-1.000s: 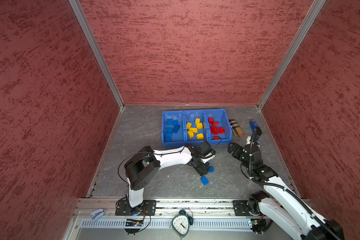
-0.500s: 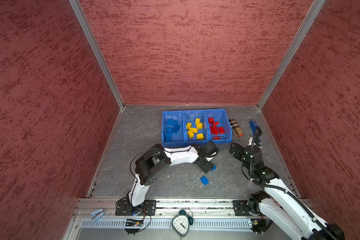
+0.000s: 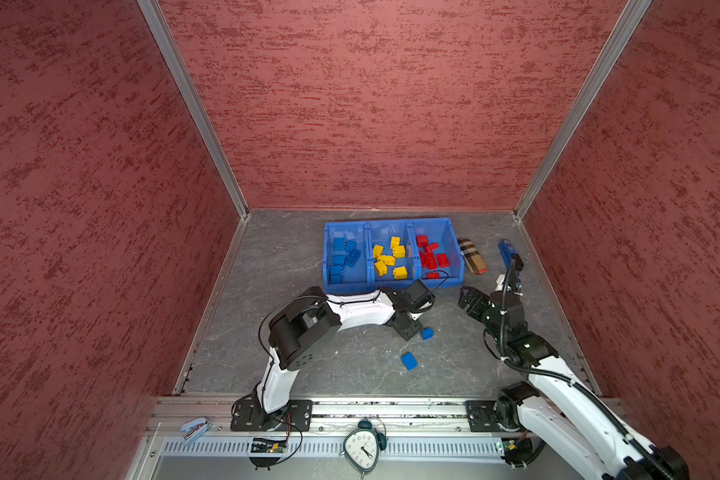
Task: Sort the legos into containers by color
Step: 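Move the left gripper back to the pile and grasp another blue brick, then carry the blue brick over the blue-brick compartment and open the left gripper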
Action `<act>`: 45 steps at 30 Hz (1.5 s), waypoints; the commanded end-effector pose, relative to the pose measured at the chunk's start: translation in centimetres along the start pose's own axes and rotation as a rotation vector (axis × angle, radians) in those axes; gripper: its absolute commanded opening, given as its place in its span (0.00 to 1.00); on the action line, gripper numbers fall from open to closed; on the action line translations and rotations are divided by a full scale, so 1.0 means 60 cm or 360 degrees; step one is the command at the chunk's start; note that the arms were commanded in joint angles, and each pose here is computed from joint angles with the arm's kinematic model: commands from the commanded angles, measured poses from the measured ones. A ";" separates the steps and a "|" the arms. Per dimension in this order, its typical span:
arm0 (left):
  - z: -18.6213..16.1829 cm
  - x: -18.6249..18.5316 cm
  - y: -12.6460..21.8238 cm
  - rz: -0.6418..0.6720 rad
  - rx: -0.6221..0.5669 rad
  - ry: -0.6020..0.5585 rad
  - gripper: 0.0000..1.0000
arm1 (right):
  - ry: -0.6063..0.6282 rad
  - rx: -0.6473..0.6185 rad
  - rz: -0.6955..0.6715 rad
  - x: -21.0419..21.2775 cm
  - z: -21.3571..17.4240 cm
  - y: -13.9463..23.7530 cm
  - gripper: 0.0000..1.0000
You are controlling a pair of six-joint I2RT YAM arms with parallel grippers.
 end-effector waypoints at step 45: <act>-0.069 0.374 0.169 0.0617 -0.0302 0.1339 0.45 | 0.0084 0.0100 0.0481 0.126 -0.003 0.000 0.99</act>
Point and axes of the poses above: each gripper's point midway between its finger pads, its own y axis back along the fingers, its own x axis along the line the jaws close on, z = x × y, the point moved 9 cm from there along y, back along the fingers, and after that the axes turned 13 degrees about -y, right-handed, at the moved point
